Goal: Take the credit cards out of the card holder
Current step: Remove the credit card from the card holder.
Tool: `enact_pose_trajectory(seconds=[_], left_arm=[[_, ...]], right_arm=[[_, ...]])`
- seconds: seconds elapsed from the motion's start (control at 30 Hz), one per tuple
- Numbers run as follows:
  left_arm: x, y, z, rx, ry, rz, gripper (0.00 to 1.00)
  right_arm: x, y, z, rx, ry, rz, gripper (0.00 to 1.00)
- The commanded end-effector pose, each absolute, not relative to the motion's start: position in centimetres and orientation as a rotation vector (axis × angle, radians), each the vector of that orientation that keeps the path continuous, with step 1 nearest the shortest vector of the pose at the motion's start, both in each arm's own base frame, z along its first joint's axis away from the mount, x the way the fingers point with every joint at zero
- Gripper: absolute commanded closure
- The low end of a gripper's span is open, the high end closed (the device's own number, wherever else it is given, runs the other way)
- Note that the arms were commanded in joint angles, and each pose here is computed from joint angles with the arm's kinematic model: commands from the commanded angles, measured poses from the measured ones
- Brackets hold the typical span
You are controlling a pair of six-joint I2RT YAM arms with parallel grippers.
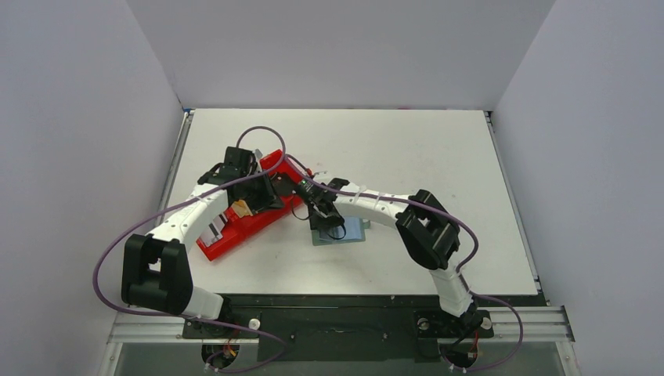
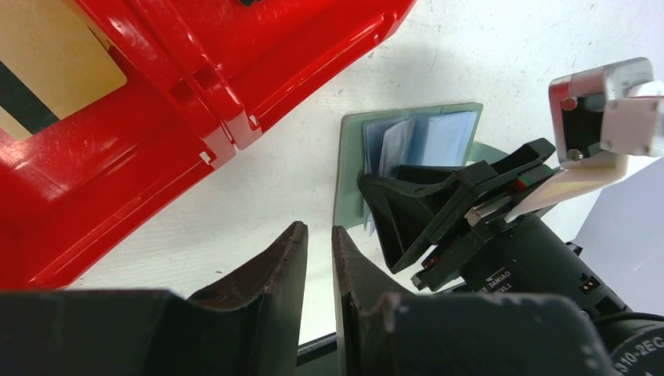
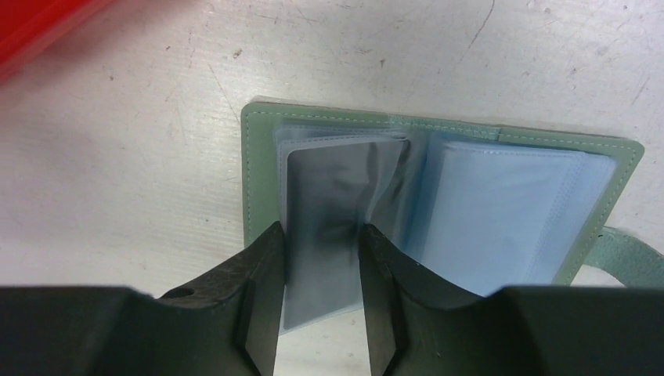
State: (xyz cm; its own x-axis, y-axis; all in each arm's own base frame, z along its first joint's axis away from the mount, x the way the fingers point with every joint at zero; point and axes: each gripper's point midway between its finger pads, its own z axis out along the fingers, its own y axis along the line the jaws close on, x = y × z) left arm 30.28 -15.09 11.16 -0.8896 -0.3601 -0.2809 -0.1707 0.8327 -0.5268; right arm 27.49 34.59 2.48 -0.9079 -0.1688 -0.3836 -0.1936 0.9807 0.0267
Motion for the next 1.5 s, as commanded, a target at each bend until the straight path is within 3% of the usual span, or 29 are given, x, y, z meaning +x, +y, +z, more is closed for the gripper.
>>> enact_pose_trajectory(seconds=[0.0,0.57,1.47], left_arm=[[30.5,-16.1,11.6,-0.340,2.621,-0.745,0.84],[28.4,-22.1,8.7,-0.214,2.732,-0.773,0.84],[28.8,-26.5,6.9,-0.186,2.782,-0.792,0.85]], right_arm=[[27.4,35.1,2.9,-0.242,2.738,0.213,0.70],[27.9,35.6,5.4,-0.071,2.708,0.667,0.68],[28.0,33.3,6.6,0.089,2.631,0.890,0.60]])
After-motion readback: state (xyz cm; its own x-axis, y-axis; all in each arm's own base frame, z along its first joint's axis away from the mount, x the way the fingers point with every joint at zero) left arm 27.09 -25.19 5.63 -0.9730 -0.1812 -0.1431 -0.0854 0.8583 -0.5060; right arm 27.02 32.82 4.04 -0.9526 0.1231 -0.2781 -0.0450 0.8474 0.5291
